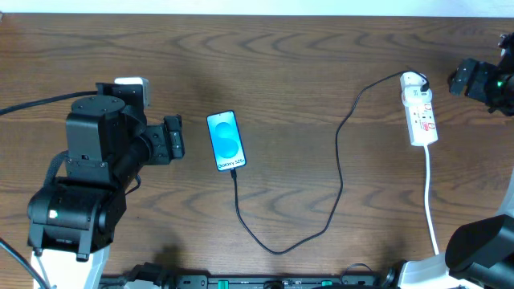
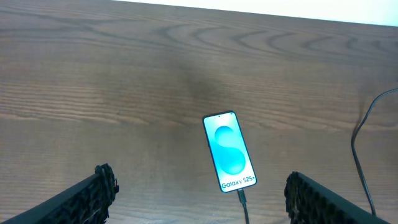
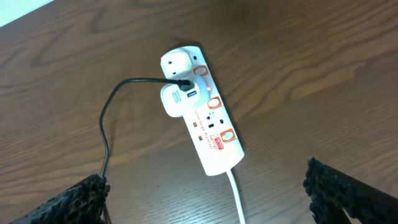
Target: Plug charger to phone and switch on socket
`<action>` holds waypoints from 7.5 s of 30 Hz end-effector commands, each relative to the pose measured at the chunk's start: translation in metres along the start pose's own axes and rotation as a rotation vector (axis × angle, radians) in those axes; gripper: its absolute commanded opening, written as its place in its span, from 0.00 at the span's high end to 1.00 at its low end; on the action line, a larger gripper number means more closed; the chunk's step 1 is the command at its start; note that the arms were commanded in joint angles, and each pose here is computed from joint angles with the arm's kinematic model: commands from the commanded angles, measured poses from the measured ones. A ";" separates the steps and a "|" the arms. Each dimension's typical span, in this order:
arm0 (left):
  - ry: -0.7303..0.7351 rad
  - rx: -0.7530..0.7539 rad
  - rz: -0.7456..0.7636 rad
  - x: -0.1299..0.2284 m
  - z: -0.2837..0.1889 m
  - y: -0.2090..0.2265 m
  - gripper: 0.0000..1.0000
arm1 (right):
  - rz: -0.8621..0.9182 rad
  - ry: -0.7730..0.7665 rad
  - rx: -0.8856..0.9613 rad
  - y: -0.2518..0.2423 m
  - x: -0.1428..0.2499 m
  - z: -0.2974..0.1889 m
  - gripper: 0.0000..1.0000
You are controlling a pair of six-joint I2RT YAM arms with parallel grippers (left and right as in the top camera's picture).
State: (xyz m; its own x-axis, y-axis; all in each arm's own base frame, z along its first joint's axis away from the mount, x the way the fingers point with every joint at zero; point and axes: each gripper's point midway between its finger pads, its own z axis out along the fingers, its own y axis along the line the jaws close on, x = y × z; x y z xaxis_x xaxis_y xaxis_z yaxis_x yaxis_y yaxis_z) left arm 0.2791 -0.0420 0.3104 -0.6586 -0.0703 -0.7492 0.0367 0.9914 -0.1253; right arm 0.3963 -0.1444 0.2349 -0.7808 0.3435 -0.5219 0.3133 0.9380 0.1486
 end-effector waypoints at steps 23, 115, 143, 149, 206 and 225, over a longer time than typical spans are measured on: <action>-0.366 0.018 0.008 0.045 0.016 0.015 0.11 | 0.013 -0.002 -0.001 0.002 -0.001 -0.001 0.01; -0.575 0.058 0.112 0.148 0.079 0.042 0.11 | 0.013 -0.002 -0.001 0.002 -0.001 -0.001 0.01; -0.573 0.058 0.112 0.149 0.080 0.042 0.11 | 0.013 -0.002 -0.001 0.002 -0.001 -0.001 0.01; -0.573 0.058 0.112 0.149 0.080 0.042 0.11 | 0.013 -0.002 -0.001 0.002 -0.001 -0.001 0.01; -0.573 0.058 0.112 0.149 0.080 0.042 0.11 | -0.260 -0.603 -0.182 0.098 0.057 -0.042 0.01; -0.573 0.058 0.112 0.149 0.080 0.042 0.11 | -0.374 -0.993 -0.390 0.120 0.182 -0.042 0.01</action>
State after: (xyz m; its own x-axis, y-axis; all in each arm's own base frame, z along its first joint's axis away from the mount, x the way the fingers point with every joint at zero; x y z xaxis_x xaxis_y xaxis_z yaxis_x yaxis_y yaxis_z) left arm 0.2444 -0.0144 0.1561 -0.0948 -0.0403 -0.9947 0.1018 0.9935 -0.0500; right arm 0.2772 0.0254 0.2041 0.0169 0.0004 -0.9999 -0.1524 0.9883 -0.0021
